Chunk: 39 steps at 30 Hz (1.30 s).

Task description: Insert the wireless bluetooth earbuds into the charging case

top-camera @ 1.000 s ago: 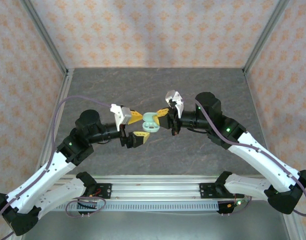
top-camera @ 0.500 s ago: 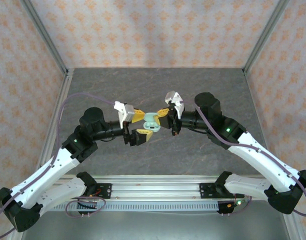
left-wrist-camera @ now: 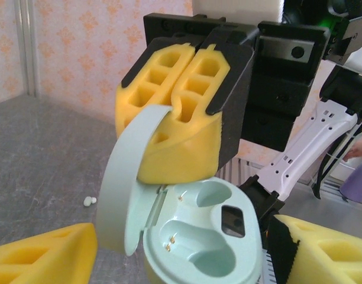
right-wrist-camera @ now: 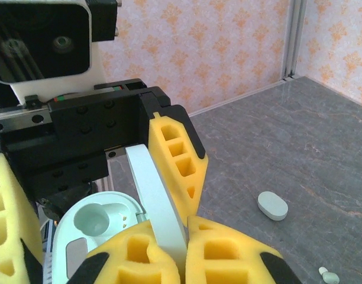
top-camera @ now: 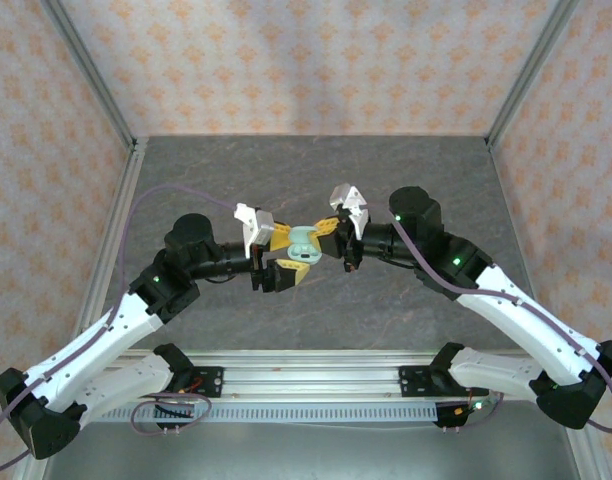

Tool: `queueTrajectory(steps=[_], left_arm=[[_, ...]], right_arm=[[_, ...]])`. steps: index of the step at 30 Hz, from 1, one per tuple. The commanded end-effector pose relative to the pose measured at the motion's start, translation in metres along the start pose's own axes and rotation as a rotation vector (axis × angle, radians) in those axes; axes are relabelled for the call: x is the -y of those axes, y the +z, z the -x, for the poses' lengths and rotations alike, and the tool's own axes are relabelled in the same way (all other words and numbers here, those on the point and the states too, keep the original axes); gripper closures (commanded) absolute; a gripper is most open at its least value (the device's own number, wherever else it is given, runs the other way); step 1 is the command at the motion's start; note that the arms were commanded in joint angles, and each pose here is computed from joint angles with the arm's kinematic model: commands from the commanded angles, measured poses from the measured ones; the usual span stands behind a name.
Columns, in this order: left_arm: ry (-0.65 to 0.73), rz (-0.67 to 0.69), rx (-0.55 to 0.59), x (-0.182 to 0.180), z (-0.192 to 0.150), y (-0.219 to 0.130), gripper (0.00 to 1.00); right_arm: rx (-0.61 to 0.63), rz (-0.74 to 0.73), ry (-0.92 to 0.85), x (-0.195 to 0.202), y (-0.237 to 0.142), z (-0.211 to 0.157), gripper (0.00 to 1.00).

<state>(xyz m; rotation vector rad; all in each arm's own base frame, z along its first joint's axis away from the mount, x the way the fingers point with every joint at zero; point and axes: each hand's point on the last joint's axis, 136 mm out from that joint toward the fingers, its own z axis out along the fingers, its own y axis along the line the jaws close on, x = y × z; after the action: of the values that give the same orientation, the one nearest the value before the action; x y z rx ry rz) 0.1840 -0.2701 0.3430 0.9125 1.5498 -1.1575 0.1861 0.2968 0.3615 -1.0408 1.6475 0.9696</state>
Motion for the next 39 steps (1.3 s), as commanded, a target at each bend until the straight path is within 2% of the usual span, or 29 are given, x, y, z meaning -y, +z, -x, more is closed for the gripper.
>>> queueTrajectory(steps=[1, 9, 15, 19, 21, 24, 31, 34, 39], left_arm=[[0.033, -0.055, 0.045, 0.013, 0.018, 0.0, 0.27], [0.032, -0.072, 0.023, 0.014, 0.012, 0.002, 0.44], [0.05, -0.066, 0.025, 0.014, 0.013, 0.0, 0.69], [0.057, -0.061, 0.02, 0.014, 0.011, 0.0, 0.78], [0.058, -0.058, 0.018, 0.013, 0.009, -0.001, 0.8], [0.059, -0.047, 0.012, 0.012, 0.007, -0.002, 0.82], [0.053, -0.014, -0.008, 0.009, 0.002, -0.005, 0.82], [0.054, 0.007, -0.01, 0.006, 0.001, -0.006, 0.83], [0.033, 0.046, -0.037, -0.001, -0.006, -0.008, 0.83]], right_arm=[[0.035, -0.004, -0.045, -0.003, -0.005, 0.008, 0.95], [0.04, 0.004, -0.046, -0.005, -0.005, 0.01, 0.95], [0.036, 0.027, -0.037, -0.008, -0.004, 0.008, 0.94], [0.038, 0.041, -0.031, -0.01, -0.003, 0.008, 0.89], [0.042, 0.041, -0.028, -0.01, -0.003, 0.009, 0.86], [0.049, 0.041, -0.022, -0.01, -0.003, 0.01, 0.73], [0.057, 0.054, 0.011, -0.015, -0.008, 0.018, 0.54], [0.065, 0.046, 0.026, -0.016, -0.013, 0.022, 0.49], [0.087, 0.024, 0.073, -0.016, -0.023, 0.037, 0.46]])
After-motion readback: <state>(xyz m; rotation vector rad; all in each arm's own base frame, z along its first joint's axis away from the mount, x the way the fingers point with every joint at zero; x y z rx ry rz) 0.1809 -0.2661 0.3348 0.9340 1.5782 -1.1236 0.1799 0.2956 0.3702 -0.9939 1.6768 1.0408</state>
